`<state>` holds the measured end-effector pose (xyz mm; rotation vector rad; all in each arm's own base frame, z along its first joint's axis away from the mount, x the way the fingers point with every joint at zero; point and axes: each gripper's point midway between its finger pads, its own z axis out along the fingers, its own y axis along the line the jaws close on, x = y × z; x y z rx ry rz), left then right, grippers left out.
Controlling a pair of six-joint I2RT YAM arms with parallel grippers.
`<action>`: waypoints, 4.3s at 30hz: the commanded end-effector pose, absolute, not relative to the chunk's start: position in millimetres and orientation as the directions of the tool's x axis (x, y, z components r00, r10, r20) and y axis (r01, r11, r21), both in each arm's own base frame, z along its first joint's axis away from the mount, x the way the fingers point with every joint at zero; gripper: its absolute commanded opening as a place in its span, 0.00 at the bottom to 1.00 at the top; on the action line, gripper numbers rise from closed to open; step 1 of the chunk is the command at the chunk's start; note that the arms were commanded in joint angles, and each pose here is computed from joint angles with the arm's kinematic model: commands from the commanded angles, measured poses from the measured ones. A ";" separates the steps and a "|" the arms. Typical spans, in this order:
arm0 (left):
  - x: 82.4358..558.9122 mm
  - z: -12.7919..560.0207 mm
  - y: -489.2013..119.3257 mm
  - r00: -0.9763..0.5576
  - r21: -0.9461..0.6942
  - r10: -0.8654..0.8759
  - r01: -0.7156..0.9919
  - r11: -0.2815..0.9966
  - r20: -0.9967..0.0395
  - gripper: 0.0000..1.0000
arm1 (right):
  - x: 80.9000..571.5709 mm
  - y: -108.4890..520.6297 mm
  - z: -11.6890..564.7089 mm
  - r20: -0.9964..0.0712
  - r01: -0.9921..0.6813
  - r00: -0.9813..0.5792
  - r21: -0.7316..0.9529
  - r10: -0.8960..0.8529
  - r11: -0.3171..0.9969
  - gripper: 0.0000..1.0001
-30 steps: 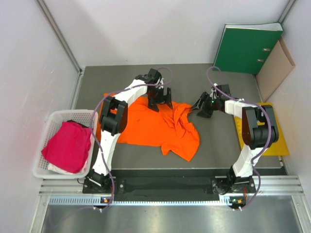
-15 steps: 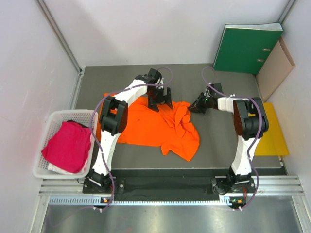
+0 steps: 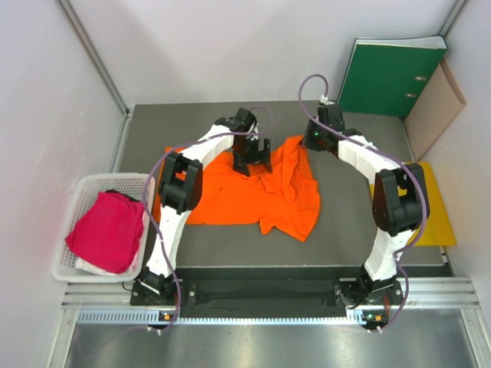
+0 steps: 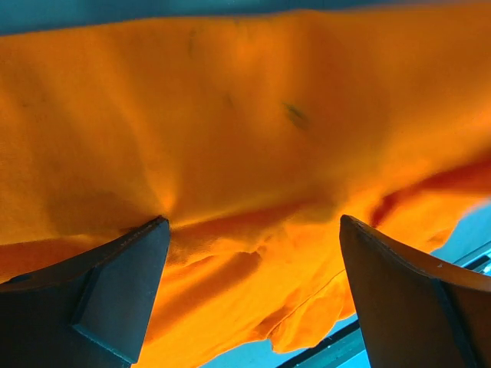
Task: Fold and stack the t-shirts
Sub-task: Fold the flattened tshirt in 1/3 of the way, then grap the side of the flattened tshirt closest away from the robot with both arms
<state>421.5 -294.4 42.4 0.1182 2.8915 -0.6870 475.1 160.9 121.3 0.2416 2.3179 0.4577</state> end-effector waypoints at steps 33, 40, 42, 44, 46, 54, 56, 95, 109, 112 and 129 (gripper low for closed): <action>431.5 74.8 -72.4 -0.950 0.029 -0.091 -0.104 0.994 -0.297 0.99 | 433.6 217.2 40.7 -0.481 -0.144 -0.874 0.115 -0.071 0.983 0.00; 441.8 45.1 -55.1 -0.962 0.076 -0.159 -0.180 0.981 -0.220 0.00 | 458.3 206.9 32.9 -0.481 -0.113 -0.871 0.002 -0.098 0.994 0.00; 446.5 38.4 -57.3 -0.963 0.074 -0.174 -0.193 0.978 -0.204 0.00 | 467.0 201.8 36.4 -0.498 -0.096 -0.862 -0.029 -0.098 0.995 0.00; 453.7 30.8 -59.9 -0.964 0.074 -0.190 -0.206 0.976 -0.184 0.00 | 475.2 198.8 41.4 -0.513 -0.085 -0.853 -0.041 -0.094 0.996 0.00; 463.0 23.2 -61.9 -0.964 0.073 -0.199 -0.215 0.974 -0.178 0.00 | 477.6 191.1 35.4 -0.498 -0.075 -0.861 -0.071 -0.100 0.995 0.00; 500.2 4.8 -83.1 -0.943 -0.035 -0.249 -0.248 0.968 -0.221 0.00 | 517.3 155.1 29.5 -0.508 -0.004 -0.860 -0.102 -0.055 0.995 0.00; 513.6 7.3 -88.0 -0.925 -0.072 -0.282 -0.272 0.959 -0.253 0.00 | 534.1 147.2 33.0 -0.523 0.002 -0.850 -0.113 -0.058 0.994 0.00; 355.6 76.2 -18.1 -0.820 -0.084 -0.439 -0.441 0.893 -0.366 0.99 | 293.9 97.4 90.4 -0.473 0.080 -0.858 0.261 0.200 0.962 0.69; 344.5 9.2 -5.7 -0.844 0.002 -0.497 -0.508 0.862 -0.202 0.81 | 277.8 114.5 54.2 -0.304 0.154 -0.910 0.381 0.281 0.912 0.70; 342.3 4.8 -6.2 -0.847 0.007 -0.497 -0.507 0.862 -0.187 0.49 | 276.0 118.2 51.5 -0.265 0.175 -0.917 0.405 0.299 0.897 0.70; 375.6 57.8 -13.5 -0.839 -0.085 -0.474 -0.469 0.879 -0.268 0.00 | 295.2 144.0 19.0 -0.109 0.242 -0.935 0.498 0.337 0.833 0.59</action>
